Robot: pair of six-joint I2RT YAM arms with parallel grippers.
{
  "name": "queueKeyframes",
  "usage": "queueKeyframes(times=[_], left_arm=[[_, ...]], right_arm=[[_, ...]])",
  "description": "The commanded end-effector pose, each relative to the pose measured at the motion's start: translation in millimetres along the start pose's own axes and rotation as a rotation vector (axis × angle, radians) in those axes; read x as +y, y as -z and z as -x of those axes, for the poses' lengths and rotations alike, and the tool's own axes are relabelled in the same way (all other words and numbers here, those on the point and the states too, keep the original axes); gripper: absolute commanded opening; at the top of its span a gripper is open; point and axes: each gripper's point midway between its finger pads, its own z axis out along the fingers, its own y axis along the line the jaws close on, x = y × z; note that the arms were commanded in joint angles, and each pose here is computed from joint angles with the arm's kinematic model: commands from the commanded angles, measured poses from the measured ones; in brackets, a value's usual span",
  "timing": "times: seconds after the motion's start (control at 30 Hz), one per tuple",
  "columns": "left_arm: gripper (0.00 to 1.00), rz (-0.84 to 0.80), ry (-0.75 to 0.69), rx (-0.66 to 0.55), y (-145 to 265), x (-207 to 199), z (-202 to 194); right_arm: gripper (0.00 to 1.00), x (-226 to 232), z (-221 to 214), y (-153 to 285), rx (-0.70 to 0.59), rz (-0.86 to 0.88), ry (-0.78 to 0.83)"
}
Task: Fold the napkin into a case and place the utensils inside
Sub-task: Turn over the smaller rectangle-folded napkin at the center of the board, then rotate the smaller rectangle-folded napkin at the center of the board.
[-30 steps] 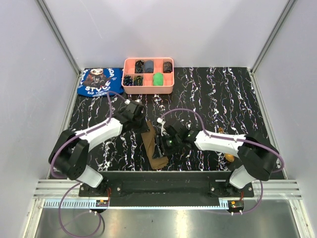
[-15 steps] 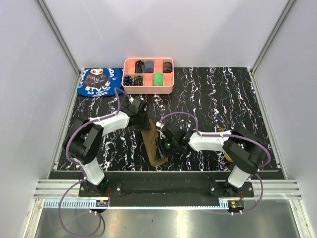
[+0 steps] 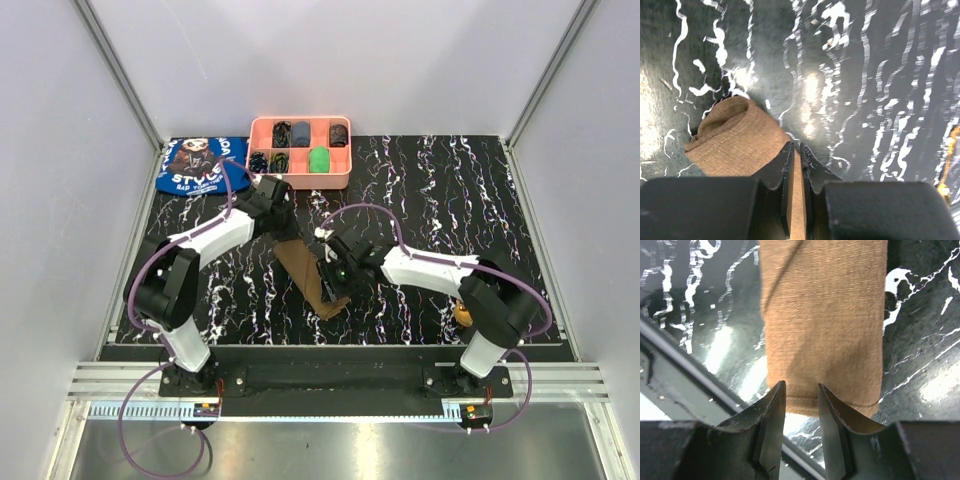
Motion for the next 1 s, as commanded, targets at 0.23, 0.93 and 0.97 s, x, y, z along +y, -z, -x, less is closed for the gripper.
queueKeyframes(times=[0.23, 0.93, 0.97], left_arm=[[0.11, 0.081, -0.001, -0.015, -14, 29, 10], [0.14, 0.099, 0.008, -0.050, 12, 40, 11], [0.15, 0.091, 0.010, -0.057, 17, 39, 10]], right_arm=[[0.36, 66, 6, 20, -0.019, 0.281, -0.081], [0.29, -8, -17, 10, 0.005, 0.090, -0.120], [0.30, -3, -12, 16, -0.013, 0.104, -0.120]])
